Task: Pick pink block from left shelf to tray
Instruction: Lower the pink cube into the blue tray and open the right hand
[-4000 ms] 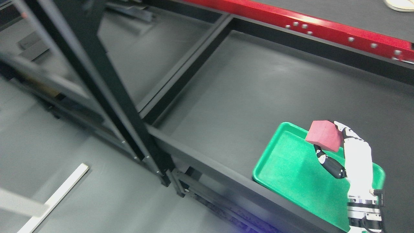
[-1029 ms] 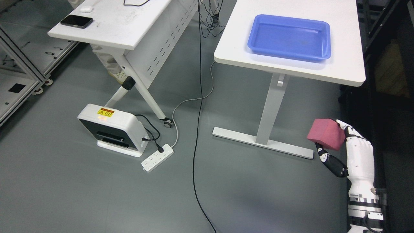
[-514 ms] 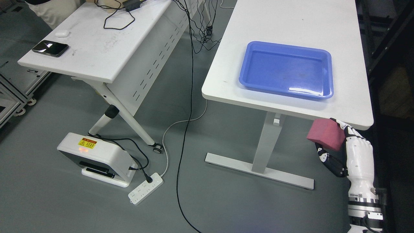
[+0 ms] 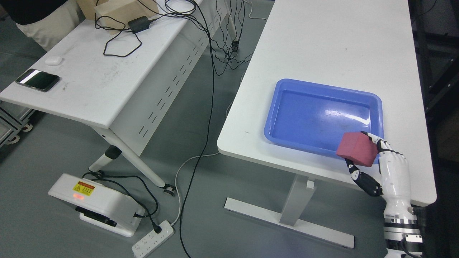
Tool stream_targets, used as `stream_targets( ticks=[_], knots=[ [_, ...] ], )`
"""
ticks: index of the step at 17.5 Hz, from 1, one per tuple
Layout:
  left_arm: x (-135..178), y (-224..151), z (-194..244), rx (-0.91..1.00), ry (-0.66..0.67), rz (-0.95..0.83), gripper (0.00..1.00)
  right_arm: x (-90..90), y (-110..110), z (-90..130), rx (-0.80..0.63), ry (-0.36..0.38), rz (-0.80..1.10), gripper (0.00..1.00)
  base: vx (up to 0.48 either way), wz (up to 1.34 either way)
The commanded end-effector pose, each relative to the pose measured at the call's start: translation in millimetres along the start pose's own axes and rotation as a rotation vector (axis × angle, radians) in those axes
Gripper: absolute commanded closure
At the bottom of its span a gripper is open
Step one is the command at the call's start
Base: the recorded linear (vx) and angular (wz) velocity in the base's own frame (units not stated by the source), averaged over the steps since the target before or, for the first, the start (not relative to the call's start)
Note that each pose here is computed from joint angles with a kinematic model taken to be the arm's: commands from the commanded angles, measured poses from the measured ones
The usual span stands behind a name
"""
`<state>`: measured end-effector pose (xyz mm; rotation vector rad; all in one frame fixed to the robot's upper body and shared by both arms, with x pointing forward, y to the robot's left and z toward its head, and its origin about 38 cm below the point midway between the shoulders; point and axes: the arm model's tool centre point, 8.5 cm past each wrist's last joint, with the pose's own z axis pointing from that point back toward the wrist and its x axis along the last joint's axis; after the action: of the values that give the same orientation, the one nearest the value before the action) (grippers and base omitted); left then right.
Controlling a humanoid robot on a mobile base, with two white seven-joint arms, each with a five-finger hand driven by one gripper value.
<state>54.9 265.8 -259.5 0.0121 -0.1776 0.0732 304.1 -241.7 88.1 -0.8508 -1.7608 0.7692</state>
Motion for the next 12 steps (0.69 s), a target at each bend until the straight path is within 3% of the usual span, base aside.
stream_targets(
  ticks=[1, 7, 9, 10, 12],
  knots=[
    [6.9, 11.4, 0.1, 0.018, -0.019, 0.004, 0.0, -1.7, -0.3, -0.4, 0.025, -0.01, 0.014, 0.98, 0.326, 0.0],
    [6.9, 11.4, 0.1, 0.018, -0.019, 0.004, 0.0, 1.4, 11.7, 2.2, 0.13, -0.015, 0.001, 0.97, 0.247, -0.03],
    [6.9, 11.4, 0.1, 0.018, -0.019, 0.004, 0.0, 1.5, 17.1, 2.9, 0.19, -0.008, -0.022, 0.91, 0.171, 0.0],
    [6.9, 11.4, 0.1, 0.018, -0.019, 0.004, 0.0, 0.5, 17.7, 2.5, 0.2, 0.004, -0.042, 0.81, 0.154, 0.0],
    [7.9, 11.3, 0.0, 0.018, -0.02, 0.004, 0.0, -3.3, 17.1, 2.5, 0.197, 0.041, -0.084, 0.47, 0.109, 0.0]
  ],
)
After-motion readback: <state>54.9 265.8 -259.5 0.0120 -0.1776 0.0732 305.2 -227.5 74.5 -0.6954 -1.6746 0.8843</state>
